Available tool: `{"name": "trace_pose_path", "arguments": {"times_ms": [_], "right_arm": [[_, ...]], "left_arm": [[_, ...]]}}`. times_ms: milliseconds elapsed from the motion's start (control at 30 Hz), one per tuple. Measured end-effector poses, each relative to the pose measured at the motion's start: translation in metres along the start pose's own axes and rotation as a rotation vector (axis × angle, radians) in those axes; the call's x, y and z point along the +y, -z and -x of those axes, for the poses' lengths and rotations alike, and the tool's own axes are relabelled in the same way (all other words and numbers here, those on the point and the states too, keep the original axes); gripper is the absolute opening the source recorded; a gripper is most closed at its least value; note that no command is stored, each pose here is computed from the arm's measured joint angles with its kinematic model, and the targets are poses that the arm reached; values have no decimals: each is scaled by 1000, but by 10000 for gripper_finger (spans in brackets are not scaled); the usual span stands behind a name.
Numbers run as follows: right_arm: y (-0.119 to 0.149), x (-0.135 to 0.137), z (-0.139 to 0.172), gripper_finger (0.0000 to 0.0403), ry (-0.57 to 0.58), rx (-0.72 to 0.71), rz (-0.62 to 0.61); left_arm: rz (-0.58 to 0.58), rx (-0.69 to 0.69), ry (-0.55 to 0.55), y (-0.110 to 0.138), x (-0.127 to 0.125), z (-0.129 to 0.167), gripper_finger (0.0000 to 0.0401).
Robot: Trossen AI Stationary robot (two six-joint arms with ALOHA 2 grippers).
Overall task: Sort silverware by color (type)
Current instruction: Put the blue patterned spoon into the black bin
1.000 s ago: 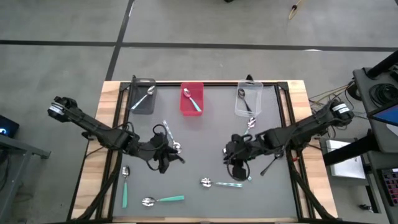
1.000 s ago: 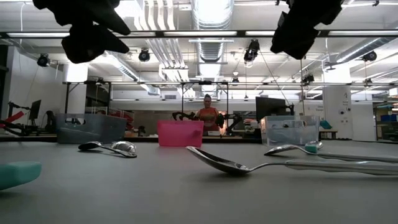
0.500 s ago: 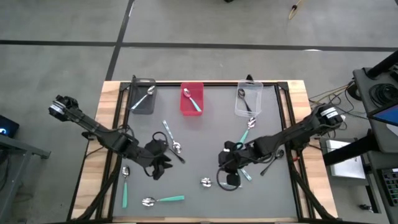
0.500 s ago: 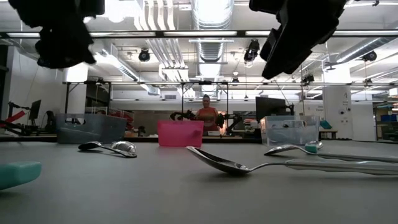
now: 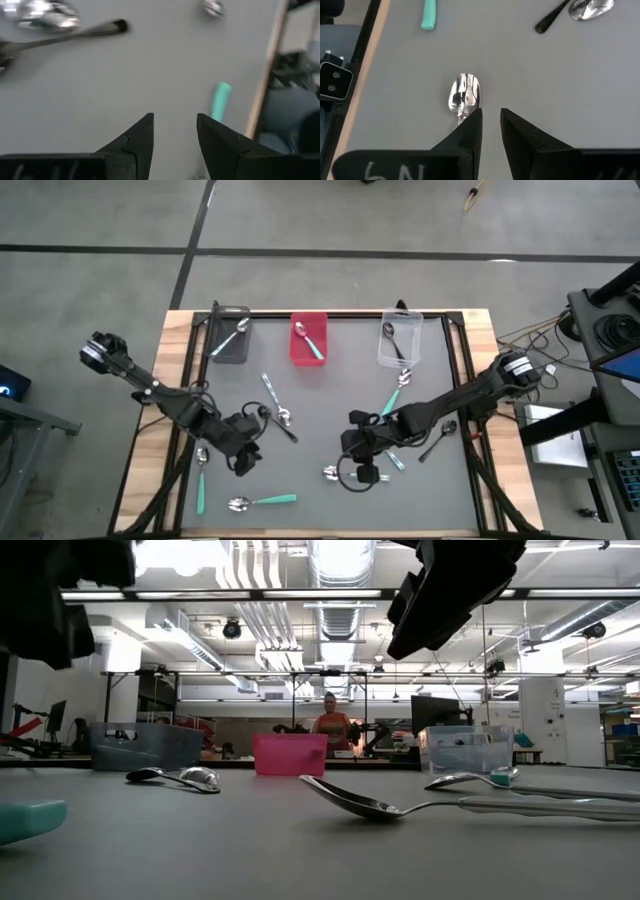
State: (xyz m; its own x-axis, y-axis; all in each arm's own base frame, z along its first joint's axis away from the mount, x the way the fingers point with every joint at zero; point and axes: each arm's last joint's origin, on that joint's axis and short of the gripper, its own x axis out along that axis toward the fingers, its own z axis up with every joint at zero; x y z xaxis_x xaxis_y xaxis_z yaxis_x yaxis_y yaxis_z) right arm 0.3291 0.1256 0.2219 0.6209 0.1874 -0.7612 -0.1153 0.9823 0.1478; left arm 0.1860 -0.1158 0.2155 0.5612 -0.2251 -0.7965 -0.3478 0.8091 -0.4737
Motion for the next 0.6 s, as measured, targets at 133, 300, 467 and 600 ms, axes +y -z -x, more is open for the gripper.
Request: {"name": "trace_pose_path", "arguments": {"times_ms": [133, 300, 467, 600], "right_arm": [[-2, 1, -2, 61, 1, 1, 20], [-3, 1, 0, 61, 4, -2, 57], [-3, 1, 1, 61, 4, -4, 63], [-1, 3, -1, 64, -8, 12, 71]], "left_arm": [[-75, -2, 84, 11, -13, 2, 130], [-110, -63, 148, 23, -28, 4, 130], [-133, -73, 132, 25, -44, -5, 130], [-211, -72, 108, 21, -62, -16, 130]]}}
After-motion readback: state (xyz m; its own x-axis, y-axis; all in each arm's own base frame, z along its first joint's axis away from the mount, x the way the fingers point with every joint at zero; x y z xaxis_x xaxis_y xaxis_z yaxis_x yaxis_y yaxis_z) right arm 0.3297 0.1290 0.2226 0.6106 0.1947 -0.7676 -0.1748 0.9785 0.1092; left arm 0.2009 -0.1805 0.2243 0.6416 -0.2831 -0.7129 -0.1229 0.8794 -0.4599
